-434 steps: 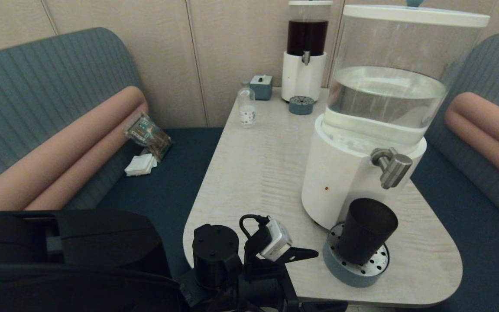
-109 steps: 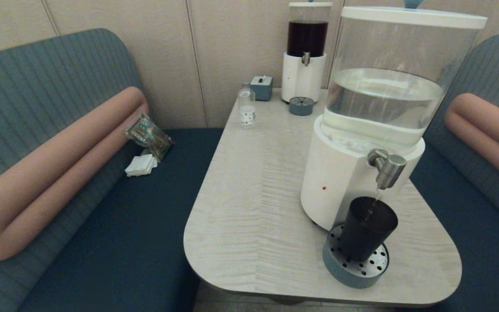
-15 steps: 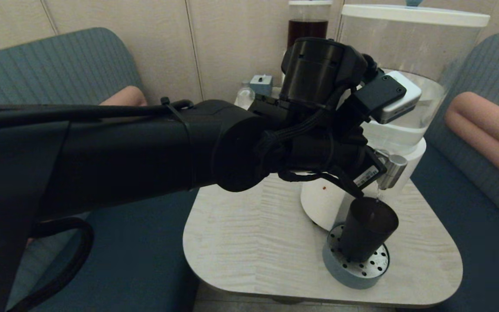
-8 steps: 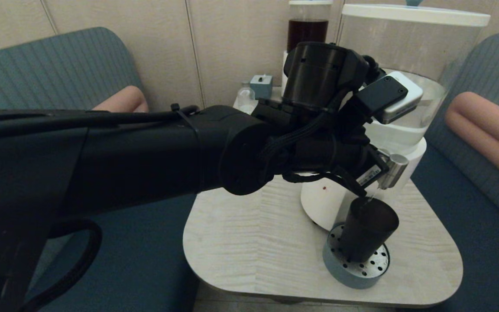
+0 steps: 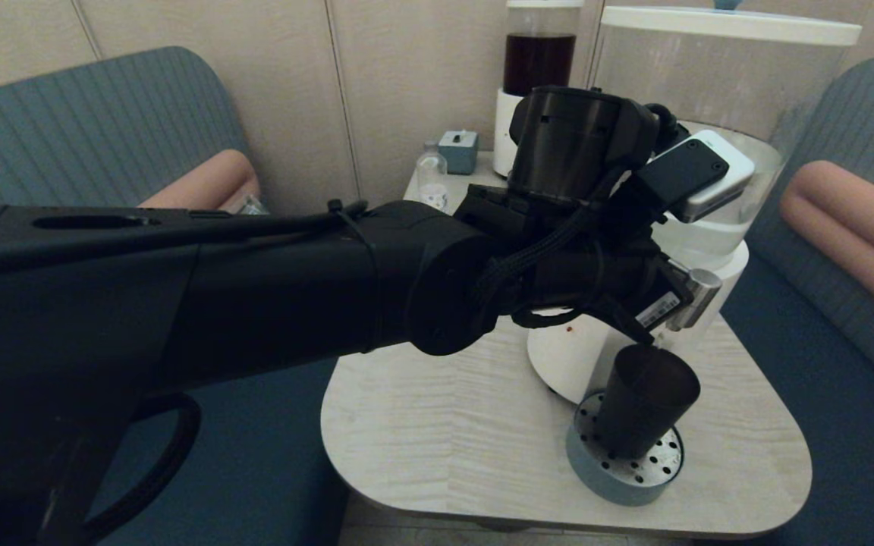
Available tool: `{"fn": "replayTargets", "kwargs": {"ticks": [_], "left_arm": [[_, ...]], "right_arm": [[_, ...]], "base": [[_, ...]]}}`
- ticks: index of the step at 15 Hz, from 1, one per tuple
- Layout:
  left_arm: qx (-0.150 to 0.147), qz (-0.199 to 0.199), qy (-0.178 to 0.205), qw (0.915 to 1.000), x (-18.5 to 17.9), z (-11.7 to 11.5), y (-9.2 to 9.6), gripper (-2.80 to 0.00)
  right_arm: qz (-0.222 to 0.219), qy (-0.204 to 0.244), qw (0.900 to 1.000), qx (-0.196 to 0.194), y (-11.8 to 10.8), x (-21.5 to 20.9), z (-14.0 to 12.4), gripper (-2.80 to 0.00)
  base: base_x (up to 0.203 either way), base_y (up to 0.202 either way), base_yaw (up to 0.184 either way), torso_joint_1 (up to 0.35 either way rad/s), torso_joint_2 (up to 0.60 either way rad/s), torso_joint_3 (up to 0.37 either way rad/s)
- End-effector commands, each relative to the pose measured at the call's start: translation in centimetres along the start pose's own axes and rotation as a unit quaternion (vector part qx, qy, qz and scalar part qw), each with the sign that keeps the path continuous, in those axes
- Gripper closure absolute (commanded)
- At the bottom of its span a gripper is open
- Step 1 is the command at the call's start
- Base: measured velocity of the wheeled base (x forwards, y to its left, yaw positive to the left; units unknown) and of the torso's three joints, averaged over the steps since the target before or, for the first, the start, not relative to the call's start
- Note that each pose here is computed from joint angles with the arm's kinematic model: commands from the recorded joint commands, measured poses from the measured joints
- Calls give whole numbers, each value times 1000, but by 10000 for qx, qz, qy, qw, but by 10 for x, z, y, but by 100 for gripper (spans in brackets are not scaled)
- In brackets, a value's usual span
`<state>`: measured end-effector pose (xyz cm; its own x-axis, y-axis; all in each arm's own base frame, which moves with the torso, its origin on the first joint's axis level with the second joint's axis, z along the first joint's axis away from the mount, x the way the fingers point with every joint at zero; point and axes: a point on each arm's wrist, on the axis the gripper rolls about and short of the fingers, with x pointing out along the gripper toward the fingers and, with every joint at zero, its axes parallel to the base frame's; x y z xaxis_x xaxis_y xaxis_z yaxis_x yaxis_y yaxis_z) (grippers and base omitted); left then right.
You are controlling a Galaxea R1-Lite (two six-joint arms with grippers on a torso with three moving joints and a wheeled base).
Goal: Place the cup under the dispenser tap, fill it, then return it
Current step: Turn off the faucet
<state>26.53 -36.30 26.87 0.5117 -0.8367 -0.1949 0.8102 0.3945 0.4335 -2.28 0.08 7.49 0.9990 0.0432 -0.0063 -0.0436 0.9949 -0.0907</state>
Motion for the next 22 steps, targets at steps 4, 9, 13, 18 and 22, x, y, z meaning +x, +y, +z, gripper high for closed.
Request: {"fn": "replayTargets", "kwargs": {"ticks": [4, 9, 13, 18, 22], "left_arm": [[54, 10, -83, 10000, 4, 0, -2, 0], [58, 23, -124, 9999, 4, 0, -2, 0], [88, 3, -152, 9998, 9, -2, -6, 0], [92, 25, -182, 9998, 10, -2, -7, 0], [90, 115, -143, 9998, 2, 0, -4, 0]], "right_arm": [[6, -9, 10000, -5, 0, 0, 0, 0], [6, -5, 10000, -5, 0, 0, 0, 0], [6, -2, 10000, -5, 0, 0, 0, 0], [6, -2, 10000, -5, 0, 0, 0, 0], [6, -2, 10000, -5, 0, 0, 0, 0]], "base": [[0, 0, 0, 0, 0, 0], [0, 0, 0, 0, 0, 0], [0, 0, 0, 0, 0, 0], [0, 0, 0, 0, 0, 0], [0, 0, 0, 0, 0, 0]]}}
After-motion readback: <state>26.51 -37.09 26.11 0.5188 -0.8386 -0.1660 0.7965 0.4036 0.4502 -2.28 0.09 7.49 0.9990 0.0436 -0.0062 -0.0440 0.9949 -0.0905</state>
